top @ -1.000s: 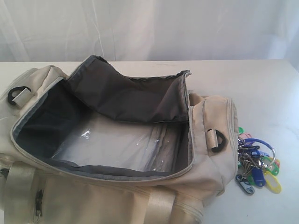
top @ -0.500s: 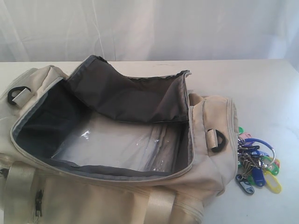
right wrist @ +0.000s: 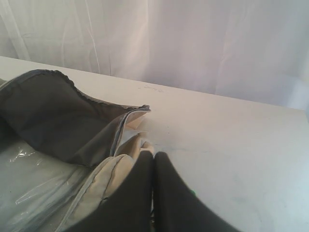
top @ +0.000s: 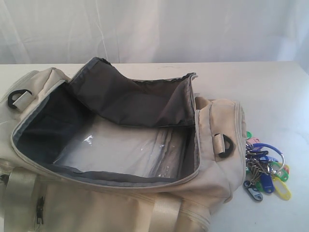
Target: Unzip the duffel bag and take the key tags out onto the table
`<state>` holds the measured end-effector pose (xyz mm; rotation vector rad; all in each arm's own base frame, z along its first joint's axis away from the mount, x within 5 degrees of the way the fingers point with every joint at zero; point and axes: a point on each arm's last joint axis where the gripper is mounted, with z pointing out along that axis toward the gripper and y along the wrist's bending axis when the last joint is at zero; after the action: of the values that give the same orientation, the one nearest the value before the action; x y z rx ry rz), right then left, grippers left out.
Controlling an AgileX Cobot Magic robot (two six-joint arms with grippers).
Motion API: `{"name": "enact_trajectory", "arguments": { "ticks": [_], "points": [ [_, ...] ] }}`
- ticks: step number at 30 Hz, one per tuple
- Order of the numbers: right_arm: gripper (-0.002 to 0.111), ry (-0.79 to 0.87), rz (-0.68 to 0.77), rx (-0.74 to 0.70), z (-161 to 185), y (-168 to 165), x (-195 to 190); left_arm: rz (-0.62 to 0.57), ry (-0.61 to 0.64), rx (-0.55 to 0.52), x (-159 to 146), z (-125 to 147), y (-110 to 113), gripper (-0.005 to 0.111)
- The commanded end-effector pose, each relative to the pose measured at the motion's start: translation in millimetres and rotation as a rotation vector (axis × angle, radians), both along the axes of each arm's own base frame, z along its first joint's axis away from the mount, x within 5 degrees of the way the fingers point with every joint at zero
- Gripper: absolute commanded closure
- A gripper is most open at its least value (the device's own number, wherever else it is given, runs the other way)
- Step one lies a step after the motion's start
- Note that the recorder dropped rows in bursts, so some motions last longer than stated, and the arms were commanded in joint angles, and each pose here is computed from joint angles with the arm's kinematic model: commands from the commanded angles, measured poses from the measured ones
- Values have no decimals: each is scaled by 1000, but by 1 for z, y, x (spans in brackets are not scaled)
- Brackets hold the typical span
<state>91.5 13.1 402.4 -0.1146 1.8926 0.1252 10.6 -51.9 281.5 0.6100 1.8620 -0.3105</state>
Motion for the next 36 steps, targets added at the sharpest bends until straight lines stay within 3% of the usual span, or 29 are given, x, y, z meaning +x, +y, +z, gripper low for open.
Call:
{"name": "enact_trajectory", "arguments": {
  "ticks": [1, 12, 14, 17, 21, 23, 26, 29, 34, 36],
  "points": [
    [108, -9, 1, 0, 0, 0, -1, -6, 3, -21, -1, -2, -1, 107],
    [108, -9, 1, 0, 0, 0, -1, -5, -8, -19, -2, -2, -1, 107],
    [108, -9, 1, 0, 0, 0, -1, 36, -97, -5, -1, 3, 2, 107],
    [108, -9, 1, 0, 0, 0, -1, 208, -207, -142, 5, 9, 12, 107],
    [108, -9, 1, 0, 0, 0, -1, 639, -186, -445, 21, -10, 45, 107],
    [108, -9, 1, 0, 0, 0, -1, 761, -220, -540, 27, -21, 57, 107],
    [108, -14, 0, 0, 0, 0, 0, 768, -299, -426, 35, -39, 61, 107],
    [108, -14, 0, 0, 0, 0, 0, 733, -294, -253, 41, -62, 61, 107],
    [108, -14, 0, 0, 0, 0, 0, 613, -187, -59, 45, -100, 54, 107],
    [108, -14, 0, 0, 0, 0, 0, 549, -28, 41, 41, -115, 50, 107]
  ]
}}
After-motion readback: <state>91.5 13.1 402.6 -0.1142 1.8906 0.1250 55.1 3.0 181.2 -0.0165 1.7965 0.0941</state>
